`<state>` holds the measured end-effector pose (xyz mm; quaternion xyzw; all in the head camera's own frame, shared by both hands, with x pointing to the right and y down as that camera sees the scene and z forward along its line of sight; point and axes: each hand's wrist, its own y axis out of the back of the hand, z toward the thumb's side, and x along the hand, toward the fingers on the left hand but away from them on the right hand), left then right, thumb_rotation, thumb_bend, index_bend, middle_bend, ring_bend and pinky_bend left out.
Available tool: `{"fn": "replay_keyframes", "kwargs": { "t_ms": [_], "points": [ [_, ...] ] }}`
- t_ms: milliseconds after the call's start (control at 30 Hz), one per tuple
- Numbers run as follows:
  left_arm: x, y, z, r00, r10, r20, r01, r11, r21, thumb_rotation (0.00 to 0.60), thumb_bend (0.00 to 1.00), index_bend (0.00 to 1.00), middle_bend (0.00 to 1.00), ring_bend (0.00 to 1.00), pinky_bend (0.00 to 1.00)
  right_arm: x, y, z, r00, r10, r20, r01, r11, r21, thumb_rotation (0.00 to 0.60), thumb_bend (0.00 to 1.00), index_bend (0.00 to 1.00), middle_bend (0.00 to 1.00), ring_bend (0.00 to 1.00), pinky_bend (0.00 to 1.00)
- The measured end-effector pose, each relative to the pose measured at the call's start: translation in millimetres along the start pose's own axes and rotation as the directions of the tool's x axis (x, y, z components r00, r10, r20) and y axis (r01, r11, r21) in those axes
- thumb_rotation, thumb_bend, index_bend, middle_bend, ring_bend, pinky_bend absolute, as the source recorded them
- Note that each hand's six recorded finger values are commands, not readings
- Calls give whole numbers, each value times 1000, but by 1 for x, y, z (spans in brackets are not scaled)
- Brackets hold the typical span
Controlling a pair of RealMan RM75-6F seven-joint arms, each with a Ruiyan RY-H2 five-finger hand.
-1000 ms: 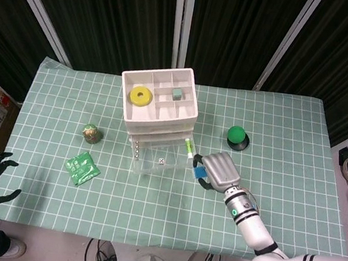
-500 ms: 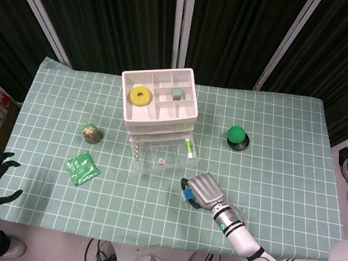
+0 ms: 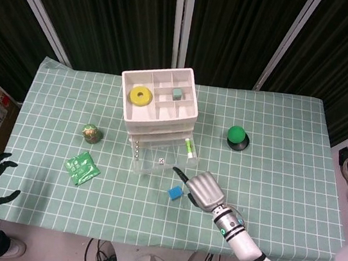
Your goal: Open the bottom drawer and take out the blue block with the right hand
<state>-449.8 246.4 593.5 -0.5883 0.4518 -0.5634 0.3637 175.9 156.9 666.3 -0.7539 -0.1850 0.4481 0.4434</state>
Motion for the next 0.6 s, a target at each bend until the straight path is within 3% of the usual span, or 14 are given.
{"fn": "replay_keyframes", "kwargs": {
  "t_ms": [33, 100, 200, 267, 333, 433, 500, 600],
  "points": [
    [1, 0, 0, 1000, 0, 2, 0, 1000, -1, 600, 0, 347, 211, 146, 178, 7, 7, -7, 999, -28, 20, 28, 1000, 0, 600, 299, 4, 670, 692, 941],
    [3, -1, 1, 1000, 2, 6, -2, 1000, -3, 600, 0, 347, 211, 146, 178, 29, 21, -27, 993, -93, 78, 93, 996, -5, 600, 299, 12, 531, 528, 763],
    [6, -3, 3, 1000, 5, 16, -5, 1000, -6, 600, 0, 347, 212, 146, 178, 68, 37, -61, 968, -177, 180, 183, 983, -20, 600, 281, 10, 271, 191, 264],
    [8, -3, 5, 1000, 8, 24, -8, 1000, -2, 600, 0, 347, 212, 146, 178, 96, 43, -81, 945, -214, 248, 228, 973, -25, 600, 242, 2, 116, 37, 54],
    [9, -3, 7, 999, 11, 30, -12, 1000, 3, 600, 0, 346, 211, 146, 178, 128, 46, -102, 913, -245, 327, 266, 964, -21, 600, 218, 0, 28, 0, 0],
    [9, -3, 10, 999, 15, 37, -15, 1000, 8, 600, 0, 344, 212, 146, 178, 171, 45, -125, 870, -268, 414, 302, 953, -16, 600, 211, 0, 0, 0, 0],
    [9, -3, 11, 999, 13, 39, -14, 1000, 7, 600, 0, 345, 211, 146, 177, 195, 41, -135, 848, -275, 454, 315, 949, -14, 600, 211, 0, 0, 0, 0],
    [8, -2, 13, 999, 10, 41, -10, 1000, 8, 600, 0, 345, 211, 146, 178, 219, 36, -142, 830, -279, 483, 329, 944, -18, 600, 212, 0, 0, 0, 0]
  ]
}}
